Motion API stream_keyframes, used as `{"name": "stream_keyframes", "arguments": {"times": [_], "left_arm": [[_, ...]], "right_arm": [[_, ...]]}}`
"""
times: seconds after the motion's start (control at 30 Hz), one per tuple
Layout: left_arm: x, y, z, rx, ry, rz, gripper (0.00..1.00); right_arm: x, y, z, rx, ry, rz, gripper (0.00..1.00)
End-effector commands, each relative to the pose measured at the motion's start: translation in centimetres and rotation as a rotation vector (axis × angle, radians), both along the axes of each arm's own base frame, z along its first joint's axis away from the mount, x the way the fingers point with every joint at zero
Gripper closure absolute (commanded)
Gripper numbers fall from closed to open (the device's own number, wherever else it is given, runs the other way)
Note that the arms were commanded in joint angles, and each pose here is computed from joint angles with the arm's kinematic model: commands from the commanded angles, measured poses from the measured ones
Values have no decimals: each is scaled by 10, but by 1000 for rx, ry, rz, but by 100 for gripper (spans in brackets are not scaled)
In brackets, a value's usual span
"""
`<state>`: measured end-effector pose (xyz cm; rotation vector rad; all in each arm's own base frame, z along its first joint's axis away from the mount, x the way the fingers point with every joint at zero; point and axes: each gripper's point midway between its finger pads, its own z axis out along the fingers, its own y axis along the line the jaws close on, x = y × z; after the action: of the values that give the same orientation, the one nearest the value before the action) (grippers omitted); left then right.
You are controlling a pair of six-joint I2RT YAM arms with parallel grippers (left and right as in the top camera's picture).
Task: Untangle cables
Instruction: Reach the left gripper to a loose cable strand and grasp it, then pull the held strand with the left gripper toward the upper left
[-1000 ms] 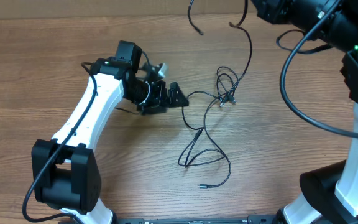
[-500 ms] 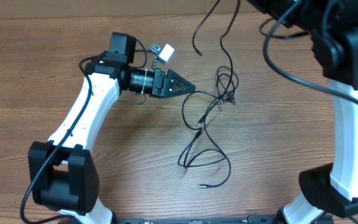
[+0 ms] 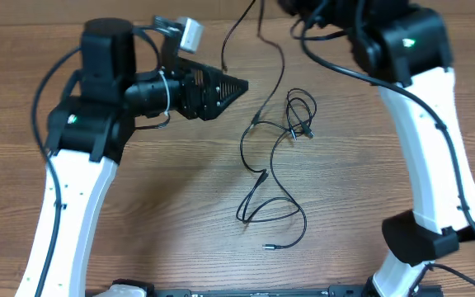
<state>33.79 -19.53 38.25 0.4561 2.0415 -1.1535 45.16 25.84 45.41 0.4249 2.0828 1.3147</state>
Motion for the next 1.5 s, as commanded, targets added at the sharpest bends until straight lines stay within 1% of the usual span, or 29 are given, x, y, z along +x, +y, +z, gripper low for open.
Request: {"name": "stream_keyframes", "arguments": {"times": [0.0, 0.07, 0.2, 0.27, 0.3, 0.37, 0.43, 0.5, 0.6, 0.7, 0.73, 0.8, 1.07, 1.2, 1.27, 1.37, 1.47], "left_arm": [[22, 18, 3, 46, -30, 154, 16], [28, 21, 3, 57, -47, 184, 17], [40, 30, 5, 81, -80, 249, 17], [44, 29, 10, 73, -105, 250, 20], [45, 29, 13, 68, -121, 251, 24], [46, 28, 15, 64, -132, 250, 38], [45, 28, 14, 65, -128, 249, 42], [45, 28, 13, 67, -120, 249, 44], [44, 28, 11, 71, -110, 248, 59], [43, 29, 7, 76, -95, 248, 63], [43, 29, 6, 77, -91, 247, 69], [43, 29, 4, 79, -83, 247, 96], [41, 31, -1, 91, -61, 250, 96], [42, 30, 0, 89, -65, 250, 96], [43, 31, 1, 87, -71, 253, 96], [49, 40, 8, 61, -76, 291, 96], [62, 68, 26, -4, -71, 394, 96]], "right_arm": [[-6, 24, -12, 120, 159, 6, 96], [-12, 33, -12, 157, 203, 12, 96], [-25, 52, -3, 180, 189, 92, 96], [-32, 60, -1, 200, 205, 126, 96], [-37, 64, 0, 213, 224, 145, 96], [-40, 67, 0, 223, 238, 156, 96], [-39, 66, 0, 223, 237, 155, 96], [-39, 66, 0, 223, 238, 156, 96], [-39, 66, 0, 223, 237, 156, 96], [-39, 66, 0, 223, 238, 156, 96], [-39, 66, 0, 223, 238, 156, 96], [-39, 66, 0, 222, 239, 155, 96], [-36, 54, -14, 181, 270, 131, 96], [-33, 42, -25, 161, 317, 102, 96], [-30, 35, -29, 135, 305, 93, 95], [-17, 10, -39, 46, 256, 45, 90], [-11, -17, -54, -68, 218, 48, 81]]}}
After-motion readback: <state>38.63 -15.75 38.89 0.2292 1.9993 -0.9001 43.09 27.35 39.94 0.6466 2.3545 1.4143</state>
